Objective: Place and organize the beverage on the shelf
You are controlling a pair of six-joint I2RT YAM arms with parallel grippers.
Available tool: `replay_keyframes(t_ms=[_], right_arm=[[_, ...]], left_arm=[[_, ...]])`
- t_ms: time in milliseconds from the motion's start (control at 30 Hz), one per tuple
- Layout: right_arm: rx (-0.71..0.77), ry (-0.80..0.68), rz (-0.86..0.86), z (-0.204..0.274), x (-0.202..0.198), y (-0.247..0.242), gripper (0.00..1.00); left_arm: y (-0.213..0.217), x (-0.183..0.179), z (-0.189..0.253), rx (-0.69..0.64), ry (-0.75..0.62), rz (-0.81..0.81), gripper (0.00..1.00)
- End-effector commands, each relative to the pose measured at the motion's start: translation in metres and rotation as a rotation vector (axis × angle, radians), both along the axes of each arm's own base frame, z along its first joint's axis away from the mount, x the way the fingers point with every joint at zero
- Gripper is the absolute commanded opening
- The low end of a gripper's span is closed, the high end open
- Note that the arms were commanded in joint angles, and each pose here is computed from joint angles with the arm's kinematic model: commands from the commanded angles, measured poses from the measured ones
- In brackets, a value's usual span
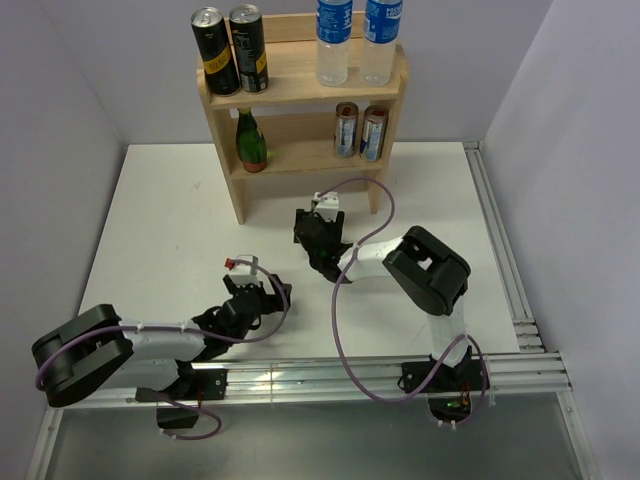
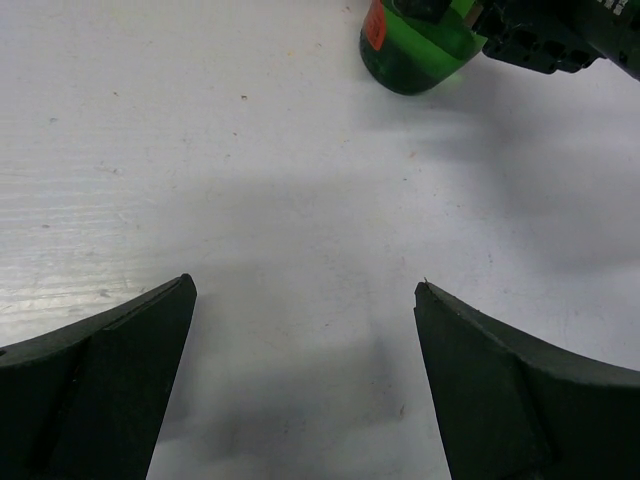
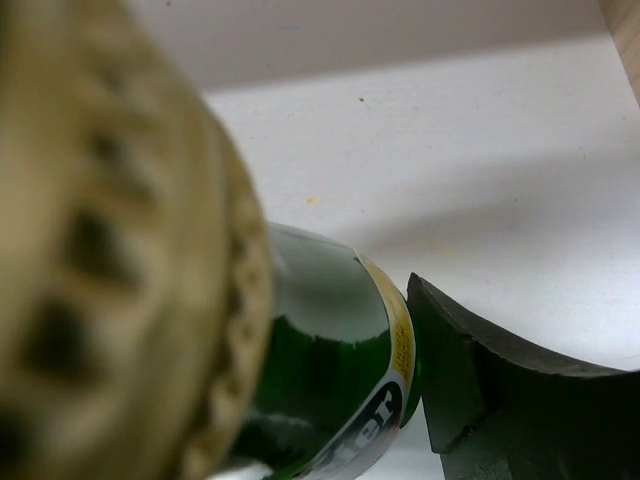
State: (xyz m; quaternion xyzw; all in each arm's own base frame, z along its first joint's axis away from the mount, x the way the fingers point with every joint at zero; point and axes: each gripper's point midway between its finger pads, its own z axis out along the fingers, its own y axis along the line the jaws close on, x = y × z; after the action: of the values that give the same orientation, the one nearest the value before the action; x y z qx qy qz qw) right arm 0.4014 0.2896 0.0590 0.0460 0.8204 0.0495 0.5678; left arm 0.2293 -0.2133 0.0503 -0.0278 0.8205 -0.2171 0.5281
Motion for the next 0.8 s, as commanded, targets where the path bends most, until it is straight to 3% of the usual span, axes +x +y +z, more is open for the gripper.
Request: replay_keyframes(t_ms=[0,67,100,167,400,767], right_arm=[[0.014,0.006,-0.032,0.000,0.008,0.001,0.47],[0.008,0.014,-0.030,-0.001,0.009,0.002,0.27],[0.009,0.015,-0.029,0.000,0.010,0.003,0.11],[0.005,0.011,-0.024,0.001,0.011,0.004,0.00],[0.002,-0.006,-0.004,0.016,-0.001,0.000,0.00],[0.012,-0.123,0.024,0.100,-0.025,0.003,0.00]], left_arm=[[0.008,-0.002,0.006,-0.023,-0.011,0.031,0.98],[0.010,-0.002,0.008,-0.031,-0.014,0.037,0.98],[0.010,-0.003,0.009,-0.034,-0.013,0.036,0.98],[0.011,-0.004,0.012,-0.041,-0.017,0.037,0.98],[0.012,-0.005,0.014,-0.040,-0.017,0.042,0.98],[0.009,-0.007,0.022,-0.046,-0.024,0.043,0.98]])
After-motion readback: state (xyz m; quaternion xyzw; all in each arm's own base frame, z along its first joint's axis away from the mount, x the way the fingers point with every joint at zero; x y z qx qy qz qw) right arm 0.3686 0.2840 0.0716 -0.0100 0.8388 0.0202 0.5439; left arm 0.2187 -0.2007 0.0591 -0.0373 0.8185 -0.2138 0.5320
